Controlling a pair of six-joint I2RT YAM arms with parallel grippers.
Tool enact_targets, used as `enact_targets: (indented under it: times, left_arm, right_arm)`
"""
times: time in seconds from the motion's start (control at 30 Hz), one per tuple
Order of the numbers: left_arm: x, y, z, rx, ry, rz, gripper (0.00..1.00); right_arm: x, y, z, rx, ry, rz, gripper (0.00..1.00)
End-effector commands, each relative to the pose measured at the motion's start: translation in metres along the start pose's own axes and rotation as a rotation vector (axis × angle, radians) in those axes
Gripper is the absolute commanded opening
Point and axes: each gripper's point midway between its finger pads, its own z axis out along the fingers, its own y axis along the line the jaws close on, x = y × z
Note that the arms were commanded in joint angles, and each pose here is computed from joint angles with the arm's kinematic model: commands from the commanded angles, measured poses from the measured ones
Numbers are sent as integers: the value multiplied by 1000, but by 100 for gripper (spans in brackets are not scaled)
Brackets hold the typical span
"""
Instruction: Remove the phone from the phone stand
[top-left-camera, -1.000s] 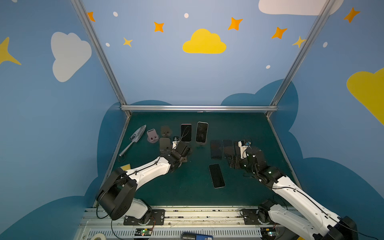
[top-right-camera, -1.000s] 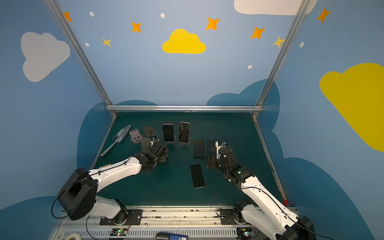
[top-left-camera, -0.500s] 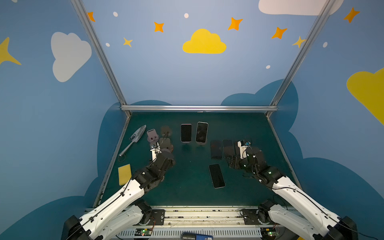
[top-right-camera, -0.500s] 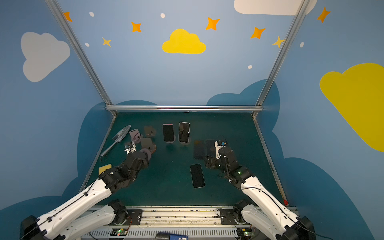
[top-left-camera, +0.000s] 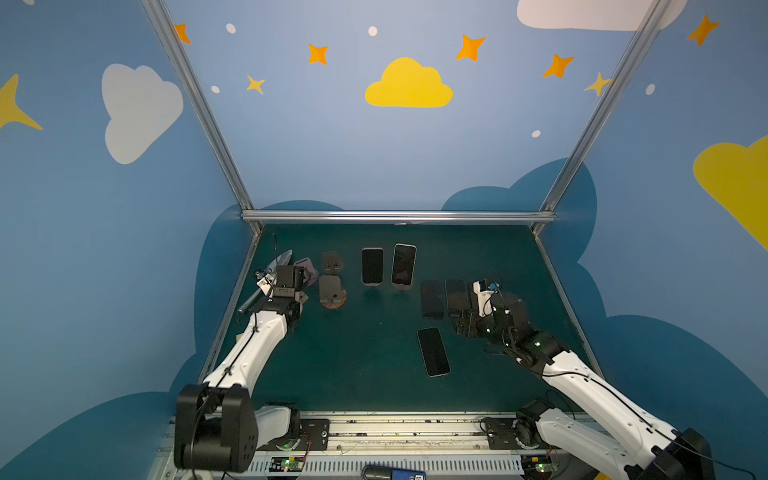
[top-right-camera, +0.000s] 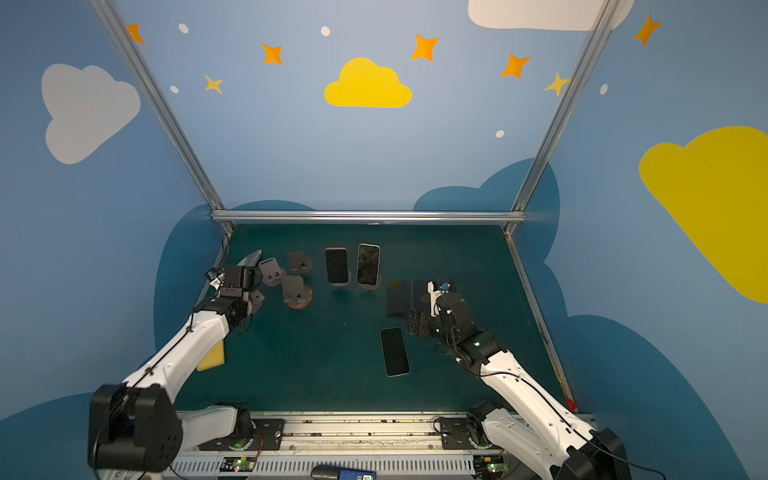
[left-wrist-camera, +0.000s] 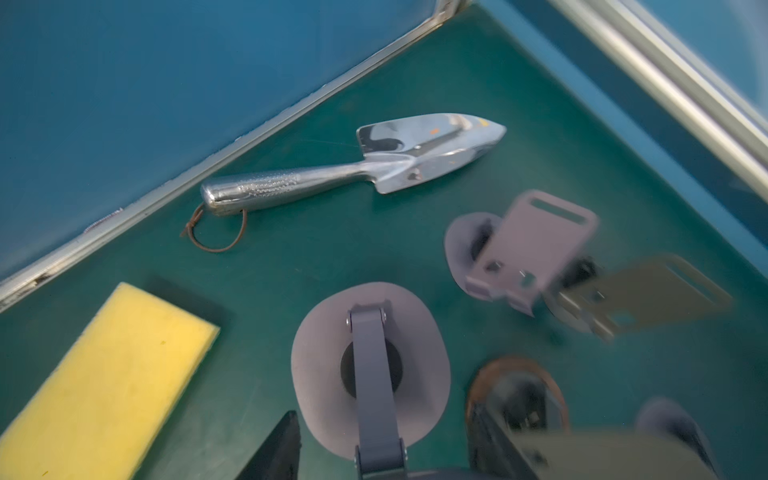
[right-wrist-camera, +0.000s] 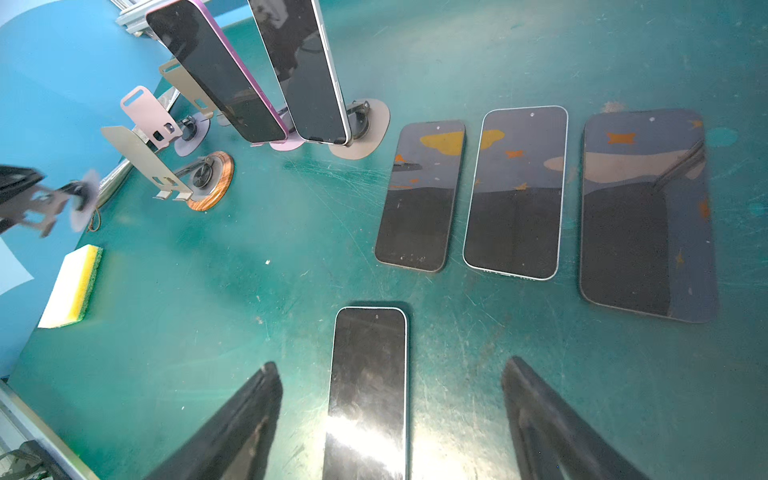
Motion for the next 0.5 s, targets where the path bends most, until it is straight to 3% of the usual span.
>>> enact_targets:
  times: [0.0, 0.3, 0.47]
  left_arm:
    - [-22, -15, 14, 9, -28, -38, 50]
    - [-10, -24, 70, -53, 76, 41, 51]
    - [3, -19, 82, -83, 106, 56, 55]
  right_arm:
    - [-3, -2, -2, 3, -24, -10, 84]
    - [3, -8, -5, 20, -22, -10, 84]
    - [1, -9, -2, 25, -21, -8, 84]
